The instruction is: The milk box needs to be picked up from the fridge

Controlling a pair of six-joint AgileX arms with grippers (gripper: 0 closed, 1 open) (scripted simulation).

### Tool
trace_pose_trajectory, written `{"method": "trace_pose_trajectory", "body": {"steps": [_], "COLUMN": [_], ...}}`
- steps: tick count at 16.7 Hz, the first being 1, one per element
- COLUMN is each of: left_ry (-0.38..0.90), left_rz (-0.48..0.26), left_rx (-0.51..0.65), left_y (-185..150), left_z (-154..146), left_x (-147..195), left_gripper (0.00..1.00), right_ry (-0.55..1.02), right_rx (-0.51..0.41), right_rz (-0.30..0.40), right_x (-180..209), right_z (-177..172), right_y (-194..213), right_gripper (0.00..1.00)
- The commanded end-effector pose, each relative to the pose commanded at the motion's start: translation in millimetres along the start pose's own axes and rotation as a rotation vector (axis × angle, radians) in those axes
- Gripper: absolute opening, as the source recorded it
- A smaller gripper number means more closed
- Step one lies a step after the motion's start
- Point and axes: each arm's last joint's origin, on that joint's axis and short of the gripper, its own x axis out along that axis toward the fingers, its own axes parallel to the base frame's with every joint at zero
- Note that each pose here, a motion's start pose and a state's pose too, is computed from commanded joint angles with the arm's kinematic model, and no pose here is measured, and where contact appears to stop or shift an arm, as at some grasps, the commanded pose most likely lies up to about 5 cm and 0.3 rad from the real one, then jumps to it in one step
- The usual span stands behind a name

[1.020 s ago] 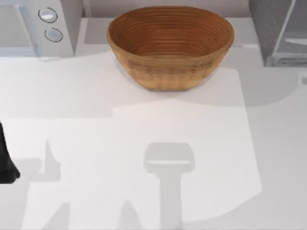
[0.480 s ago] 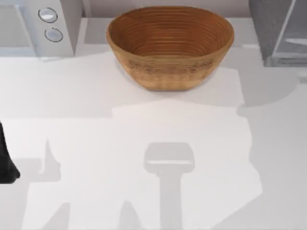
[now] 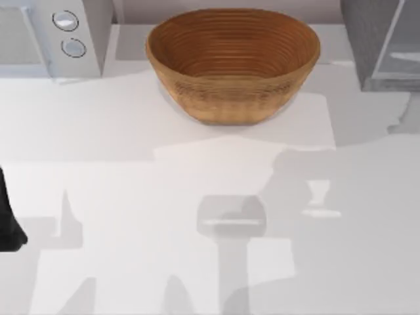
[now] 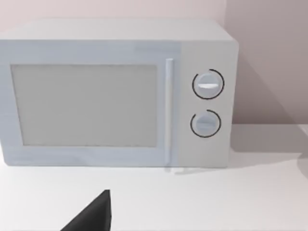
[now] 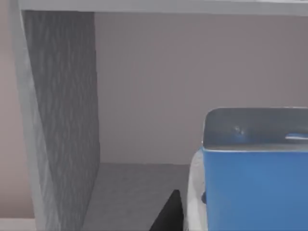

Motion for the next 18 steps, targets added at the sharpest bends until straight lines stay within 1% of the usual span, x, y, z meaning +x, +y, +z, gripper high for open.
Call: {"method": "trace_pose_trajectory", "body": {"steps": [2, 4, 7, 9, 11, 14, 18], "left_ry": [0.000, 0.000, 0.000, 0.000, 0.000, 0.000, 0.000], "left_rz": [0.000, 0.000, 0.000, 0.000, 0.000, 0.000, 0.000], "left_rx": [0.000, 0.000, 0.000, 0.000, 0.000, 0.000, 0.000], "left_y": [0, 0, 0, 0, 0, 0, 0], "left_z": [0, 0, 0, 0, 0, 0, 0], "left_x": [0, 0, 0, 0, 0, 0, 0], "left_gripper": [1.00, 1.00, 1.00, 1.00, 1.00, 1.00, 1.00], "right_ry": [0.000, -0.001, -0.003, -0.003, 0.002, 0.012, 0.018], "right_rx": [0.004, 0.009, 0.017, 0.021, 0.023, 0.024, 0.023], "right_rz": [-0.001, -0.001, 0.000, 0.003, 0.005, 0.009, 0.011], "right_x": [-40, -80, -130, -152, -166, -175, -178], "right_z": [11, 12, -4, -21, -37, -57, -65], "right_y": [13, 24, 36, 41, 45, 47, 49], "right_gripper": [0.00, 0.00, 0.00, 0.00, 0.00, 0.00, 0.00]}}
